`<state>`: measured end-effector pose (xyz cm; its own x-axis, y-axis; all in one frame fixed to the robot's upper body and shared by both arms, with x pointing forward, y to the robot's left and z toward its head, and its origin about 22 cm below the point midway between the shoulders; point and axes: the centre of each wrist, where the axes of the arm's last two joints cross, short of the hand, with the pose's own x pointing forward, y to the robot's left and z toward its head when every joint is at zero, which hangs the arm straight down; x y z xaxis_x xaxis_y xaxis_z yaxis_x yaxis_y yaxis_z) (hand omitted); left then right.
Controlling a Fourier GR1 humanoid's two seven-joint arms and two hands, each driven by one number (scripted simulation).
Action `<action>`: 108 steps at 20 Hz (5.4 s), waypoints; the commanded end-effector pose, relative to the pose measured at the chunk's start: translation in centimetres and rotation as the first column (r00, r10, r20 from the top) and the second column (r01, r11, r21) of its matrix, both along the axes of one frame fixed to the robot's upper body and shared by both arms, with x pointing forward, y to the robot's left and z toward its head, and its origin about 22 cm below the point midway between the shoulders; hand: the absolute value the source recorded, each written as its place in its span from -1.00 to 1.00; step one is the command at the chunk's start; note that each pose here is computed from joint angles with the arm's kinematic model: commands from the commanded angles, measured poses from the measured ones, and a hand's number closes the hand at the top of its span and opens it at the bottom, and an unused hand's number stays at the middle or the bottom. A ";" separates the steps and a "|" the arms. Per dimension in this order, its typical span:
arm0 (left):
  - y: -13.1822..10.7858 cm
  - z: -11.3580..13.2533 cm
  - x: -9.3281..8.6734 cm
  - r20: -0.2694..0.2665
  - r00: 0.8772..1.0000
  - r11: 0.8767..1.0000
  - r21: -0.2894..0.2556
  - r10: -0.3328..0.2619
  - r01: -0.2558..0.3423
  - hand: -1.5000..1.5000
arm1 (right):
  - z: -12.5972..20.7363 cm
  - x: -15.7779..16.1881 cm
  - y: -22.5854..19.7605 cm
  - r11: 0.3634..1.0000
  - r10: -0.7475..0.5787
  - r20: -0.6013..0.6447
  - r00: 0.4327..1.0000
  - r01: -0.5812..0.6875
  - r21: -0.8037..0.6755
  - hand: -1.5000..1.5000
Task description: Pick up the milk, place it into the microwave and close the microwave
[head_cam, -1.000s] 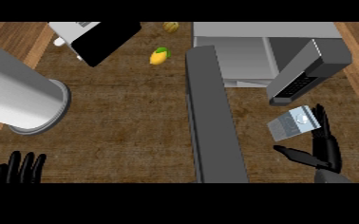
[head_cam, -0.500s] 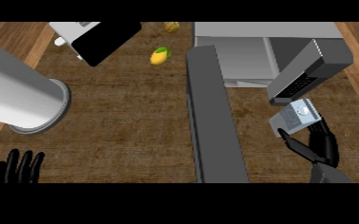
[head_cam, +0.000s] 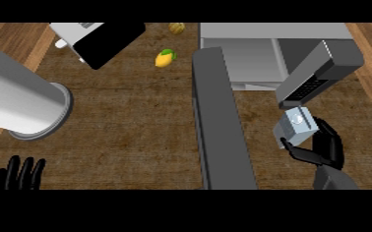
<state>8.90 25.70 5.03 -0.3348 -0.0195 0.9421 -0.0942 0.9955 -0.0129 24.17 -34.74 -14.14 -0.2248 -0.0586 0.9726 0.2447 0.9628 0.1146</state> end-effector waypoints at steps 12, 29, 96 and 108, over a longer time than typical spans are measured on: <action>1.7 -0.8 -1.1 0.013 1.000 1.000 -0.001 0.003 -0.003 -1.00 | 1.6 3.9 5.4 0.895 0.432 0.131 0.893 -0.442 0.062 1.00; 3.0 -0.6 -2.0 -0.009 1.000 1.000 -0.015 0.018 -0.019 -1.00 | 11.3 -1.0 12.9 0.899 0.431 0.073 0.899 -0.435 0.052 1.00; 8.7 -2.1 1.6 -0.017 0.998 0.998 0.000 -0.057 0.057 -1.00 | 14.7 18.4 13.0 0.724 -0.193 0.159 0.968 0.250 -0.642 1.00; 8.4 -2.9 2.1 -0.039 0.997 0.997 -0.013 -0.072 0.072 -1.00 | 13.5 17.2 8.8 0.642 -0.294 0.115 0.949 0.286 -0.711 1.00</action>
<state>11.12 33.64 2.09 -0.3086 0.0225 0.9509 -0.0195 0.9994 -0.0300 41.49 -25.12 -0.64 -0.1606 0.6942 0.7017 0.4666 0.6798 -0.5658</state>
